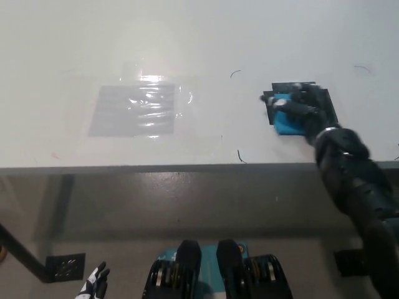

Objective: A soft sponge is kept on the balc marked spot on the table infront of the robot and it uses its right hand fist to press down on it and drrags it across the table in a back and forth manner twice to clean it

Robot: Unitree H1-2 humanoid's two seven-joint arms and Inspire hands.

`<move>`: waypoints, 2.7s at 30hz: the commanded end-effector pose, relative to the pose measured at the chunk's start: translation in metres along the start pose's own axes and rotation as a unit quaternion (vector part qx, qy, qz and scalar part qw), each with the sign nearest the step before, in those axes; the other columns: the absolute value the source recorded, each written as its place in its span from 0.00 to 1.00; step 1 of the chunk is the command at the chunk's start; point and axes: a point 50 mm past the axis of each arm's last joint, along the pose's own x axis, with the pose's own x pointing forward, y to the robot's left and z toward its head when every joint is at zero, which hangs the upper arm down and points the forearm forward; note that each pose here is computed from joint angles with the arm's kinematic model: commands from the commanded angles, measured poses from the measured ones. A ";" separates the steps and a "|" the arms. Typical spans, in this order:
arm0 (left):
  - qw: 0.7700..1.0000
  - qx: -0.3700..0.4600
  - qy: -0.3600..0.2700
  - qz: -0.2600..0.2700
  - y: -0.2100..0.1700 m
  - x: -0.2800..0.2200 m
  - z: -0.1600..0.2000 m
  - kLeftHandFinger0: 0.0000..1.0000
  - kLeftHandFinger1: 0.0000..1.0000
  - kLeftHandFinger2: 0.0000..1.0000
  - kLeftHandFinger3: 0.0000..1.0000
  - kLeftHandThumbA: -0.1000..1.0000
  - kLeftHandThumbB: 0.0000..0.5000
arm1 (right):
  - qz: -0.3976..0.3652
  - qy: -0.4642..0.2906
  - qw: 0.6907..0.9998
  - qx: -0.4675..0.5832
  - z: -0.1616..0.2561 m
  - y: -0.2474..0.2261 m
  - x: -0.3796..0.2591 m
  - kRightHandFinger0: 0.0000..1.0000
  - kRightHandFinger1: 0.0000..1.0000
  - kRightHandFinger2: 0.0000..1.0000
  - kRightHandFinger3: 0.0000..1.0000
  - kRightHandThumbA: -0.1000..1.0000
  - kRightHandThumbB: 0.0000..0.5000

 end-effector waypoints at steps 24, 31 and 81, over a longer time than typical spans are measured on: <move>0.999 0.018 -0.029 -0.007 0.011 0.012 0.010 1.00 1.00 1.00 1.00 1.00 0.20 | 0.272 -0.596 0.755 -0.009 0.331 0.063 -0.228 1.00 1.00 1.00 1.00 1.00 0.88; 0.999 0.020 -0.036 -0.022 0.019 0.028 0.018 1.00 1.00 1.00 1.00 1.00 0.15 | 0.234 -0.704 0.667 -0.066 0.274 0.022 -0.357 1.00 1.00 1.00 1.00 1.00 0.91; 0.995 -0.019 -0.102 0.006 0.012 0.065 0.036 1.00 1.00 1.00 1.00 1.00 0.38 | 0.115 -0.083 0.986 -0.084 -0.151 -0.055 -0.232 1.00 1.00 1.00 1.00 1.00 0.21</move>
